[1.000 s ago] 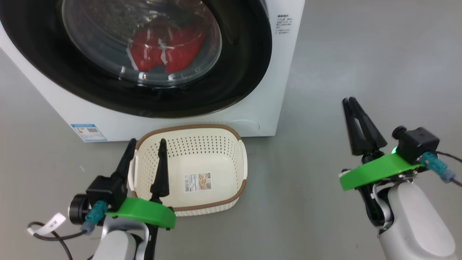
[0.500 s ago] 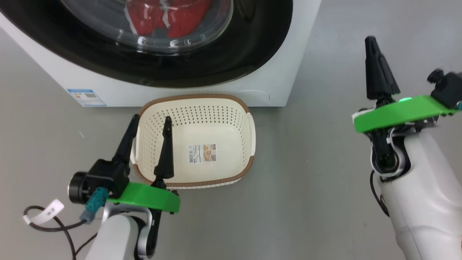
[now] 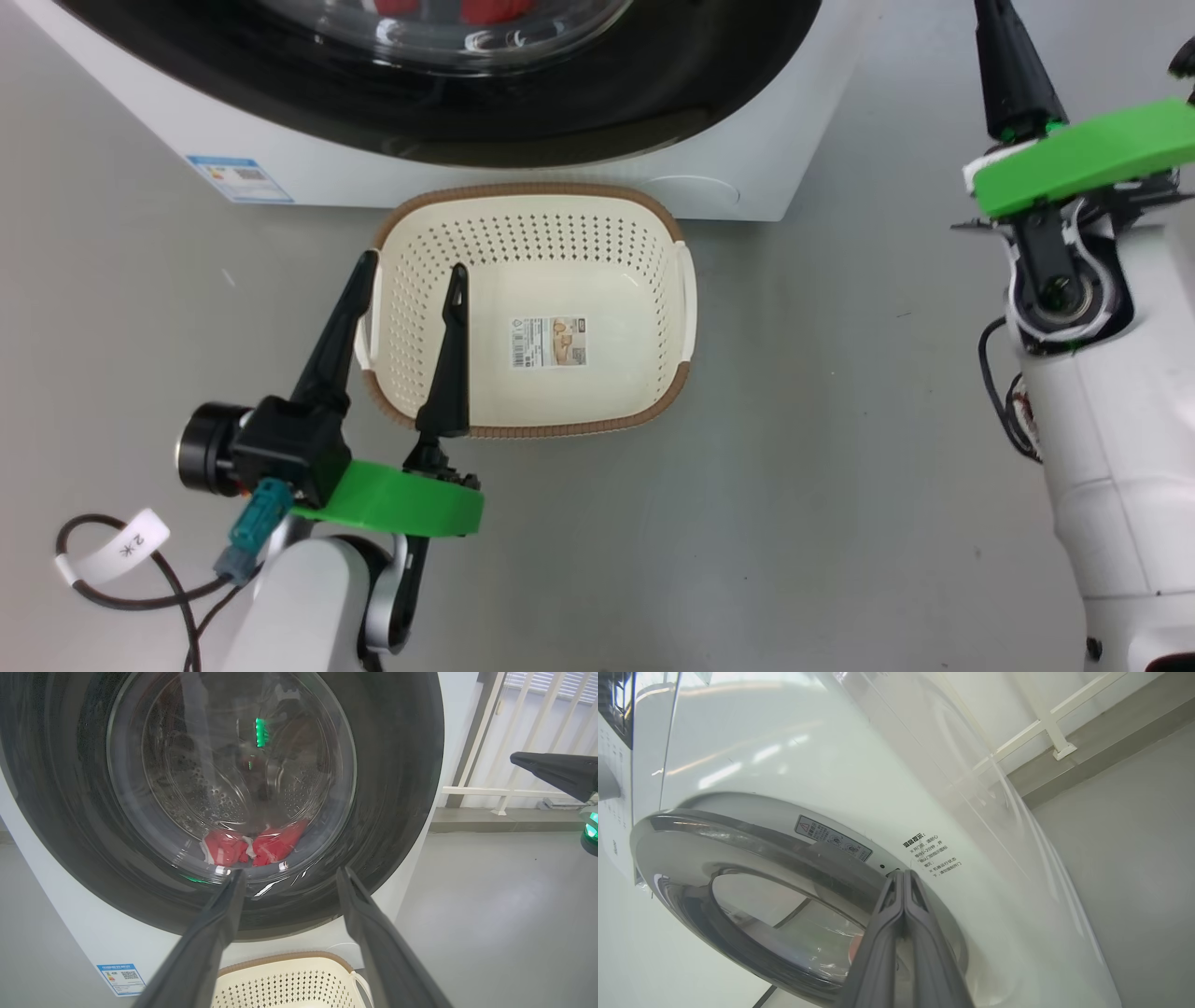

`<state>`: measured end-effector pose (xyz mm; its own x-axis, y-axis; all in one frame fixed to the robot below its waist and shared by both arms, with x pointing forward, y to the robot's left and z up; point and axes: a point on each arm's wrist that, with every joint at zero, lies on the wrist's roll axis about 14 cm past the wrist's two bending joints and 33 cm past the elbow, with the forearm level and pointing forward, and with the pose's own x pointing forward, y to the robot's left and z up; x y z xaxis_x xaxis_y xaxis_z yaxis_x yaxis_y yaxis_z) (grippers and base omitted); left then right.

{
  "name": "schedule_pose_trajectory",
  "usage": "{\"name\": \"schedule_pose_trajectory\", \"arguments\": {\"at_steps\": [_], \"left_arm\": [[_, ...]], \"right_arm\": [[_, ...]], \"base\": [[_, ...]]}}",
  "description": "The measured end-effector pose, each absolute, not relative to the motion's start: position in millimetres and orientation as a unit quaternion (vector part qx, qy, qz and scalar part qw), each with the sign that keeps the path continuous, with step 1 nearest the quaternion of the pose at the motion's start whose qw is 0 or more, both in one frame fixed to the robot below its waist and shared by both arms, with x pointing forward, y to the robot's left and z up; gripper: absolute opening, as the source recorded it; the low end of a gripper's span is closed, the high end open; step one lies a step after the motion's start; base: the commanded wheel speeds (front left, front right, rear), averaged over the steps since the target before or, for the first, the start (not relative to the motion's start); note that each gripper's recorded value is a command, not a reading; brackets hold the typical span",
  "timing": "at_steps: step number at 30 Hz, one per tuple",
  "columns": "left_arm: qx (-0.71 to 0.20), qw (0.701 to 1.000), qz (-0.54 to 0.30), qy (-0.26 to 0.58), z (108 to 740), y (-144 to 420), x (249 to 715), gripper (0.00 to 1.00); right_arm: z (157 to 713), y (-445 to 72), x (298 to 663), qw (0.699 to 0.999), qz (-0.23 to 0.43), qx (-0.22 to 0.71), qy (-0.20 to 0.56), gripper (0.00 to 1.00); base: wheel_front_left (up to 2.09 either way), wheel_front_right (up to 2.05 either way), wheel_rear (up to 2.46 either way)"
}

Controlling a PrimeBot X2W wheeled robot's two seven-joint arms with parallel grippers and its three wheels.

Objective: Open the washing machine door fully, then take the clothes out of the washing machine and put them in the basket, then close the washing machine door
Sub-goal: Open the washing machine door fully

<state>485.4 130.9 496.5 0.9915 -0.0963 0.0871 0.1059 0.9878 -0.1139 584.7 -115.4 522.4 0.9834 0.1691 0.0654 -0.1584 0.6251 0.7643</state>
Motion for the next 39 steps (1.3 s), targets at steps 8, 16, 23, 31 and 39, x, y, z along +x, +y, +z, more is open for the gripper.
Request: {"name": "schedule_pose_trajectory", "arguments": {"at_steps": [8,16,23,31,39], "left_arm": [[-0.057,0.997,-0.043,-0.039,492.6,137.5,485.8,1.0],[-0.055,0.997,-0.04,-0.035,488.8,141.3,488.7,1.0],[-0.052,0.997,-0.042,-0.026,481.5,141.2,487.0,1.0],[-0.052,0.998,-0.04,-0.014,472.3,142.7,485.6,1.0],[-0.047,0.998,-0.036,-0.007,467.0,146.8,484.9,1.0]], "right_arm": [[522.4,-102.8,610.2,0.863,0.119,0.488,0.056,0.0],[522.4,-83.5,629.6,0.844,0.153,0.503,0.105,0.0],[515.0,-67.5,639.5,0.832,0.175,0.506,0.146,0.0],[515.7,-59.5,653.2,0.81,0.189,0.529,0.167,0.0],[508.9,-43.2,658.6,0.799,0.21,0.528,0.198,0.0]], "base": [[0.0,0.0,0.0],[0.0,0.0,0.0],[0.0,0.0,0.0],[0.0,0.0,0.0],[0.0,0.0,0.0]]}}
